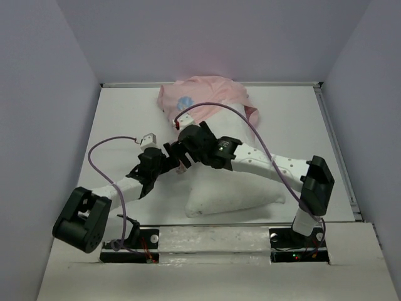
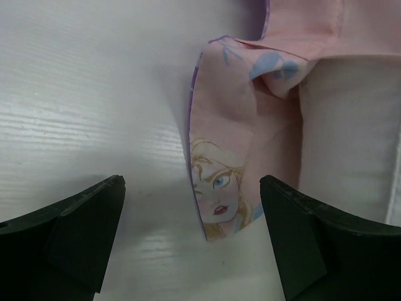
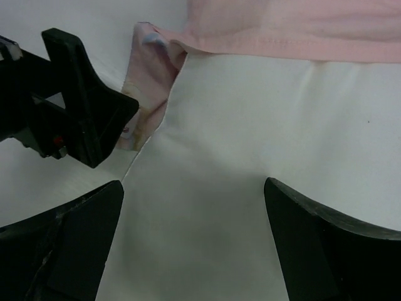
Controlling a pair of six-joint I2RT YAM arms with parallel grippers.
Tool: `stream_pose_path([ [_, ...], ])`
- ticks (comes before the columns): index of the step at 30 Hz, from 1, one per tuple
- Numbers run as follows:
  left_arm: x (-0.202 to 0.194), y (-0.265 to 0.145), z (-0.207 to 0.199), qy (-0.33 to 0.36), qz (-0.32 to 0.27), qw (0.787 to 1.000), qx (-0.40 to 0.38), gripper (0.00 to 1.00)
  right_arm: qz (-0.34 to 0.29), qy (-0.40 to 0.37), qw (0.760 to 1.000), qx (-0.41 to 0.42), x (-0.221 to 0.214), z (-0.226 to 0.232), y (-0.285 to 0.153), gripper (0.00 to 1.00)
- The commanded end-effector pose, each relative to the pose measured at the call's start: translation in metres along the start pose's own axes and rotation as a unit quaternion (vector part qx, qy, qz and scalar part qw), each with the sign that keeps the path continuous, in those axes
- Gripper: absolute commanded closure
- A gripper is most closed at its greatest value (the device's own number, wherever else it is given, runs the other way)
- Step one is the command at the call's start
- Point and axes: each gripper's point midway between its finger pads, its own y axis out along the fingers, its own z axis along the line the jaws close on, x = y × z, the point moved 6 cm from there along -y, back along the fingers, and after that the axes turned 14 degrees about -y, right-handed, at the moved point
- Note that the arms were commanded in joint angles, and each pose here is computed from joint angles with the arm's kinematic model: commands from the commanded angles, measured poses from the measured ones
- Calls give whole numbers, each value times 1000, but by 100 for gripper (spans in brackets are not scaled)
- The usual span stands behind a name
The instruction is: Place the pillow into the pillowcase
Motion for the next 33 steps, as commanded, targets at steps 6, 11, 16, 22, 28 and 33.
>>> stream_pose_path([
  [6, 16, 46, -34, -1, 3, 996, -89, 1, 95, -79, 978, -168, -14, -18, 54, 42],
  [11, 7, 61, -39, -3, 28, 993, -111, 1, 57, -27, 983, -173, -8, -35, 48, 100],
  [16, -1, 74, -34, -10, 34, 994, -106, 2, -11, 26, 990, -140, 3, -52, 19, 100],
  [22, 3, 75, -56, -27, 28, 983, -180, 62, -48, 51, 991, -116, 13, -60, -4, 100],
  [28, -2, 26, -96, -27, 79, 943, -321, 100, -68, 92, 987, -116, 19, -79, 9, 100],
  [33, -24, -63, -137, -5, 159, 880, -447, 100, -89, 146, 974, -146, 34, -108, 42, 100],
])
